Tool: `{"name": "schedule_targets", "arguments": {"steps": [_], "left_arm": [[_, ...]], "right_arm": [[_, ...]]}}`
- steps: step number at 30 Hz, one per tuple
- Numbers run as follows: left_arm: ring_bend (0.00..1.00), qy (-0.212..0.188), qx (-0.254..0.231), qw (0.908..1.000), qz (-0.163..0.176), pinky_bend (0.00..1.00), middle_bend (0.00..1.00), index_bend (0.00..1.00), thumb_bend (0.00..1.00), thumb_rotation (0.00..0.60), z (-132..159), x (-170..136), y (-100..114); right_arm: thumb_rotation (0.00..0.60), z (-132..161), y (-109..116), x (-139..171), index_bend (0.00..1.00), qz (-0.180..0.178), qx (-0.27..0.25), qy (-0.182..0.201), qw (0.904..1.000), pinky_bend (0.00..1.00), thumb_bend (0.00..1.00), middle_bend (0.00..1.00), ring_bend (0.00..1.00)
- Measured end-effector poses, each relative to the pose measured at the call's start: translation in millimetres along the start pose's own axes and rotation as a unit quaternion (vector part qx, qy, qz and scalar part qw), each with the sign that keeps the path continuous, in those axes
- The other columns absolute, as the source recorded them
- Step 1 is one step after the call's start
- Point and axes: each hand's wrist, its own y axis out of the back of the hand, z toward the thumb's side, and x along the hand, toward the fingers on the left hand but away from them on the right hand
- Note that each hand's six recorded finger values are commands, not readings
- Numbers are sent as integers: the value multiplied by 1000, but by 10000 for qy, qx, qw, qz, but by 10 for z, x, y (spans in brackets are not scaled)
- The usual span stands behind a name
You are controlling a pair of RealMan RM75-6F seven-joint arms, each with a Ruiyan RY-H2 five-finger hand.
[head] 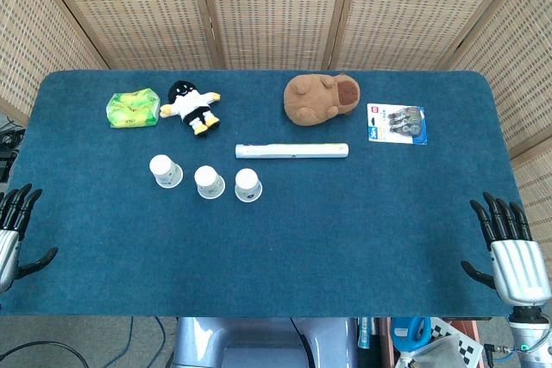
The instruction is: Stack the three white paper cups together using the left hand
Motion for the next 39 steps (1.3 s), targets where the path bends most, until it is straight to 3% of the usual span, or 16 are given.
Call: {"name": "schedule_targets", "arguments": {"steps": [10,16,22,29,33,39], "left_arm": [[0,-100,-6,9999,-67,0,0,0,223,600,47,39,-32],[0,-391,-75,9991,-146,0,0,0,225,600,215,270,-30],[0,-1407,-99,9892,-406,0,0,0,226,600,758,803,-20],[0,-2466,352,9650,-818,46,0,0,228,600,1594,1407,-130],[0,-2647,616,9569,-1023,72,0,0,227,600,1934,1622,-275],[37,-2592,609,9531,-1440,176,0,0,227,600,2371,1944,-591]], "right_arm": [[600,-8,38,-18,0,-70,-42,-27,10000,0,0,0,0],[600,-43,31,-27,0,-49,-44,-101,9999,0,0,0,0],[600,-96,-3,-88,0,18,-48,-202,9998,0,0,0,0],[600,-196,-78,-166,0,144,-23,-375,9992,0,0,0,0],[600,-286,-131,-205,0,240,-11,-518,9984,0,0,0,0],[600,-392,-180,-236,0,336,-37,-656,9973,0,0,0,0]]}}
